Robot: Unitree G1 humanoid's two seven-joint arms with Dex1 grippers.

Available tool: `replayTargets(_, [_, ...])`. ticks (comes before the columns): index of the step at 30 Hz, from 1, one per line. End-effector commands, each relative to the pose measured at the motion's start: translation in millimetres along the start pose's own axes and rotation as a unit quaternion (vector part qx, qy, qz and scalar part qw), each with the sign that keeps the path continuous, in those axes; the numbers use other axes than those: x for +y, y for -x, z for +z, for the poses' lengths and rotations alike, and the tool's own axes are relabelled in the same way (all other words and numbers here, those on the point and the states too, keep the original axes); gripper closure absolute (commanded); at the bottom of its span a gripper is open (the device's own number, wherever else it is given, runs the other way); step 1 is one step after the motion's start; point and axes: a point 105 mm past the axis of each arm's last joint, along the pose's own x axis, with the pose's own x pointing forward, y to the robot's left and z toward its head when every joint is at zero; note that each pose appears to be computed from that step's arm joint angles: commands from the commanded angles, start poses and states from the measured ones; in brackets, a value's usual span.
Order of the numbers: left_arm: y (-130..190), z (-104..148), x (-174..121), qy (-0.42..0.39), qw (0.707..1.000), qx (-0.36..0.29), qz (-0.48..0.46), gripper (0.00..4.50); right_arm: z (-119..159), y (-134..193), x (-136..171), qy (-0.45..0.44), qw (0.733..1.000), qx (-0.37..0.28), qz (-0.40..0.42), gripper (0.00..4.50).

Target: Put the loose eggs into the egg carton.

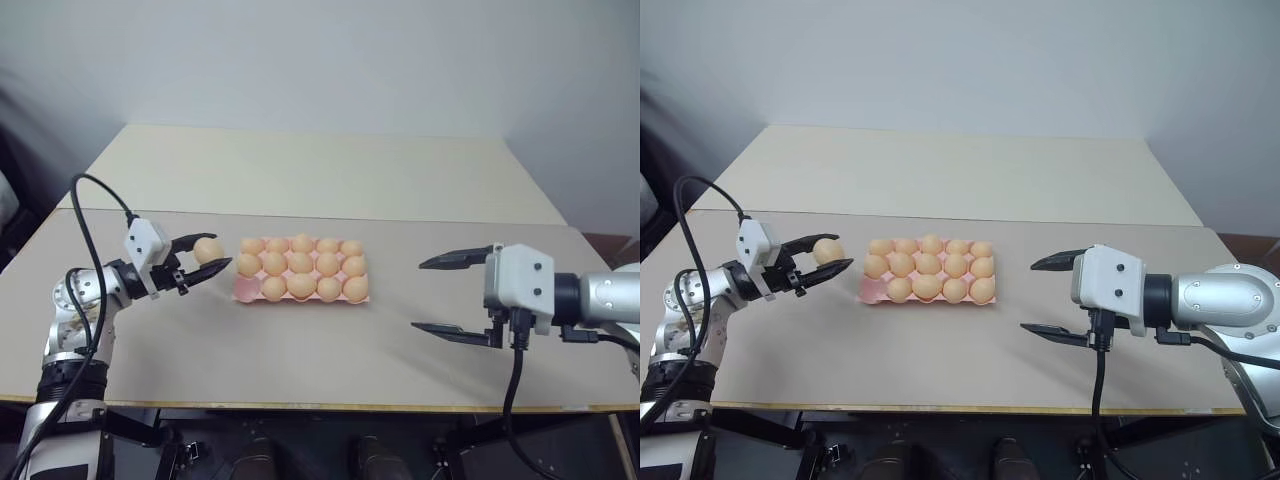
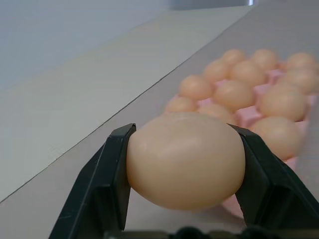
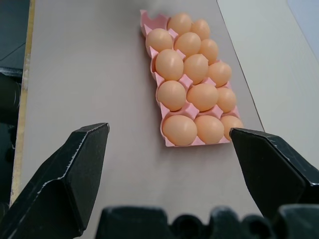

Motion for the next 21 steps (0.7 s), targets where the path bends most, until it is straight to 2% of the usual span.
replayTargets(1, [-13, 11, -13, -0.014, 0.998, 0.0, -0.062, 2.02, 9, 3, -4, 0.02, 1.0, -0.007, -0.012, 0.0])
replayTargets(5, [-22, 9, -25, -0.021, 0.992, 0.017, -0.119, 2.02, 9, 1, -3, 0.019, 1.0, -0.007, -0.012, 0.0])
replayTargets(13, [-26, -5, -16, -0.033, 0.992, 0.049, -0.114, 2.02, 8, 3, 0, 0.014, 1.0, -0.002, -0.019, 0.0])
replayTargets(14, [-27, -9, -15, -0.036, 0.991, 0.057, -0.115, 1.34, 8, 3, 0, 0.014, 1.0, -0.001, -0.02, 0.0])
replayTargets(15, [-27, -10, -15, -0.039, 0.991, 0.057, -0.115, 1.19, 8, 3, 0, 0.014, 1.0, -0.001, -0.02, 0.0])
replayTargets(18, [-28, -8, -12, -0.043, 0.991, 0.049, -0.113, 0.27, 7, 3, 0, 0.014, 1.0, 0.0, -0.021, 0.0])
replayTargets(19, [-28, -7, -11, -0.048, 0.992, 0.048, -0.107, 0.02, 7, 3, 0, 0.014, 1.0, 0.001, -0.021, 0.0])
replayTargets(21, [-27, -6, -7, -0.052, 0.993, 0.048, -0.099, 0.02, 7, 3, 0, 0.015, 1.0, 0.001, -0.021, 0.0])
